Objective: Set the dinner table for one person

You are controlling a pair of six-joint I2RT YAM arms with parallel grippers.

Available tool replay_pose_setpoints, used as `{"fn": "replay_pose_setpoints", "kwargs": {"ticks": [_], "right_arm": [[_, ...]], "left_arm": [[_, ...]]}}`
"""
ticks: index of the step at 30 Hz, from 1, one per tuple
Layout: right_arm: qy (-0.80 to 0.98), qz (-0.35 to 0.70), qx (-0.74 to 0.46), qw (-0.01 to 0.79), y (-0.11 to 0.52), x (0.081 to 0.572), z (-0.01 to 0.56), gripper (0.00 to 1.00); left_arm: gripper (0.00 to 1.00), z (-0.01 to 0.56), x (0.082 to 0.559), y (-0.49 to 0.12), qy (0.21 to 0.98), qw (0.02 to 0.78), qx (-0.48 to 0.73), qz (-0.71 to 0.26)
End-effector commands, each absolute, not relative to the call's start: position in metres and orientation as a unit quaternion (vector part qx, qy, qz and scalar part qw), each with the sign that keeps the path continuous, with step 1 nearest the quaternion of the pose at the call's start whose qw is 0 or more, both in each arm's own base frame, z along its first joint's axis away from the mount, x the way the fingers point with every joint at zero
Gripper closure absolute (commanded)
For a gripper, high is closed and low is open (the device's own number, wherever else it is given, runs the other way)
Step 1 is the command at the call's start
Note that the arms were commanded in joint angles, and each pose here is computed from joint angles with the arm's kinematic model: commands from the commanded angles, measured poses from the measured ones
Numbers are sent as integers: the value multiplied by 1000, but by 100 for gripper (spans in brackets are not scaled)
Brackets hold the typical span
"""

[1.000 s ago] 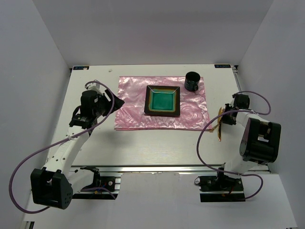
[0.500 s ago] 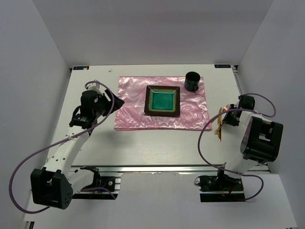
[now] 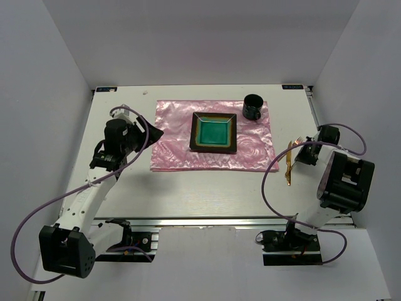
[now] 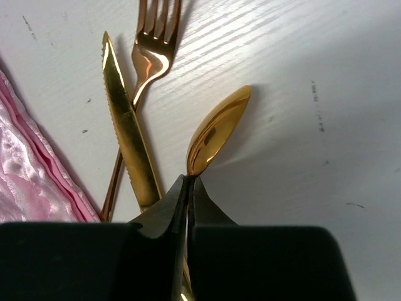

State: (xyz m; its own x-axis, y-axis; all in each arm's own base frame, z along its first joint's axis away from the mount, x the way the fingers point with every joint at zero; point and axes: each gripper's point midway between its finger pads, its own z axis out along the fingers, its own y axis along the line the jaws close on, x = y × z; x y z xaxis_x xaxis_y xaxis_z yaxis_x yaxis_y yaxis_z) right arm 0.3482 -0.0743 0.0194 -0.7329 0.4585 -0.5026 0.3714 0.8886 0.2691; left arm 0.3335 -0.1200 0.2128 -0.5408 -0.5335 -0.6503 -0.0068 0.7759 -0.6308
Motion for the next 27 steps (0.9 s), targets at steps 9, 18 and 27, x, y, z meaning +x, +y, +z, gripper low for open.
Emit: {"fn": "replay_pose_setpoints", "kwargs": {"ticks": [9,18,27], "right_arm": [[897,170,113,391,-50,354,95,100],[844,337,-87,407,34,335,138,100],[840,335,-180,388,114,343,138,100]], "left_arm": [[21,246,328,-130,790,492,-138,-339],[21,252,325,-132,780,503,-127,-350],[21,248,324,-133,781,500,-126,-353]]}}
